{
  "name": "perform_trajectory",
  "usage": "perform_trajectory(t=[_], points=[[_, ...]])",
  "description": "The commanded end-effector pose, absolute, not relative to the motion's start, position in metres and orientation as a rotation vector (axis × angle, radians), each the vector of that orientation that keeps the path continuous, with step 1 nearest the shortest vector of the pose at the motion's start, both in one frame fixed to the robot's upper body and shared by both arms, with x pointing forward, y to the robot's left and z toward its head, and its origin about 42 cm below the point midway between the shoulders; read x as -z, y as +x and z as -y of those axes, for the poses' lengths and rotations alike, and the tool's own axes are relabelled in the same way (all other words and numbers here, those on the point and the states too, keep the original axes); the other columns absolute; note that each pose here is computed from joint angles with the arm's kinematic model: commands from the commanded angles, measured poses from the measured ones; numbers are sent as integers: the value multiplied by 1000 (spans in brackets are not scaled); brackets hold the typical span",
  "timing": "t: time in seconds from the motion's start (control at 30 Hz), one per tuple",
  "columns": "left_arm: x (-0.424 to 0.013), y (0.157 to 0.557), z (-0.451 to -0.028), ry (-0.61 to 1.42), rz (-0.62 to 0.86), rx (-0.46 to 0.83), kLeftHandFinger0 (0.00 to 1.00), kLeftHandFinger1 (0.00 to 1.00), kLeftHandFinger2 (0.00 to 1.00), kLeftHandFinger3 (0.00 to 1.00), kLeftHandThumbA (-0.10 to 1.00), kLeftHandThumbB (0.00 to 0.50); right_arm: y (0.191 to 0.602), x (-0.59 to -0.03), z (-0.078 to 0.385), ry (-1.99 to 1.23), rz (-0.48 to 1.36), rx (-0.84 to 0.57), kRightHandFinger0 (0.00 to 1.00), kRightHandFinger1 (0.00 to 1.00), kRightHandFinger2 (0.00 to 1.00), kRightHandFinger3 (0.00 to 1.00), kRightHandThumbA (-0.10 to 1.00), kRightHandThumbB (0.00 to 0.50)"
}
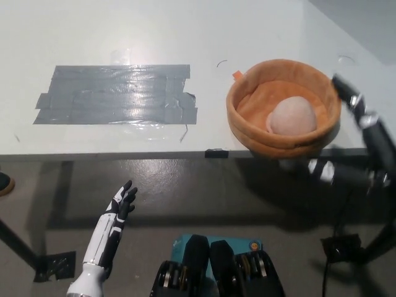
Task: An emotional support dumpling is kept in a soft plate infront in the middle of the desk infront of the robot. The robot extends its right arm to pick up the dumpling and hands it to a person
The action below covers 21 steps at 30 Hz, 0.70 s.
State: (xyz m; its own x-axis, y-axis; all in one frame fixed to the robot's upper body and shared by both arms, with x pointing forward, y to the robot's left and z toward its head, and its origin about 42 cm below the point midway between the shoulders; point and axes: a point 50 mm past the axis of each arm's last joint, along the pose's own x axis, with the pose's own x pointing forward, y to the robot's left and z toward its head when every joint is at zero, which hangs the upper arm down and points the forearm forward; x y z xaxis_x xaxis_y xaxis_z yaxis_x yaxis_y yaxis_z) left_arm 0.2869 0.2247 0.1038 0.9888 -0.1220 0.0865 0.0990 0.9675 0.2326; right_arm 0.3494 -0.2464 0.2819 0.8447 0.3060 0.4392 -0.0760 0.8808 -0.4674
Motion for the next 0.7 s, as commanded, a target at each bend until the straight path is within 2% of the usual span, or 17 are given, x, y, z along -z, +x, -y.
perform_trajectory(t=[0.0, 0.07, 0.2, 0.27, 0.37, 0.4, 0.47, 0.53, 0.6, 0.67], points=[[-124, 297, -224, 244, 186, 126, 1000, 1000, 1000, 1000, 1000, 134, 401, -377, 256, -649, 418, -272, 1000, 1000, 1000, 1000, 1000, 291], [-125, 300, -224, 243, 196, 133, 1000, 1000, 1000, 1000, 1000, 132, 427, -390, 251, -774, 355, -303, 1000, 1000, 1000, 1000, 1000, 321], [-127, 302, -221, 250, 201, 139, 1000, 1000, 1000, 1000, 997, 127, 461, -399, 245, -885, 258, -345, 1000, 1000, 1000, 1000, 1000, 336], [-126, 303, -220, 253, 203, 141, 1000, 1000, 1000, 1000, 1000, 122, 478, -398, 240, -895, 215, -372, 1000, 1000, 1000, 1000, 1000, 317], [-128, 305, -219, 249, 202, 144, 1000, 1000, 1000, 1000, 1000, 118, 505, -394, 229, -903, 107, -416, 1000, 1000, 1000, 1000, 1000, 330], [-128, 304, -218, 247, 203, 144, 1000, 1000, 1000, 1000, 1000, 111, 513, -391, 226, -890, 59, -437, 1000, 1000, 1000, 1000, 1000, 344], [-129, 305, -218, 251, 214, 145, 1000, 1000, 1000, 1000, 998, 102, 526, -388, 220, -824, -23, -480, 1000, 1000, 1000, 1000, 928, 365], [-131, 307, -218, 259, 216, 149, 1000, 1000, 1000, 1000, 1000, 107, 537, -385, 214, -855, -57, -508, 1000, 1000, 1000, 1000, 947, 379], [-132, 309, -218, 262, 219, 152, 1000, 1000, 1000, 1000, 1000, 106, 542, -381, 210, -880, -86, -533, 1000, 1000, 1000, 1000, 971, 380], [-133, 309, -217, 267, 222, 155, 1000, 1000, 1000, 1000, 1000, 106, 549, -374, 204, -930, -115, -588, 1000, 1000, 1000, 1000, 1000, 343]])
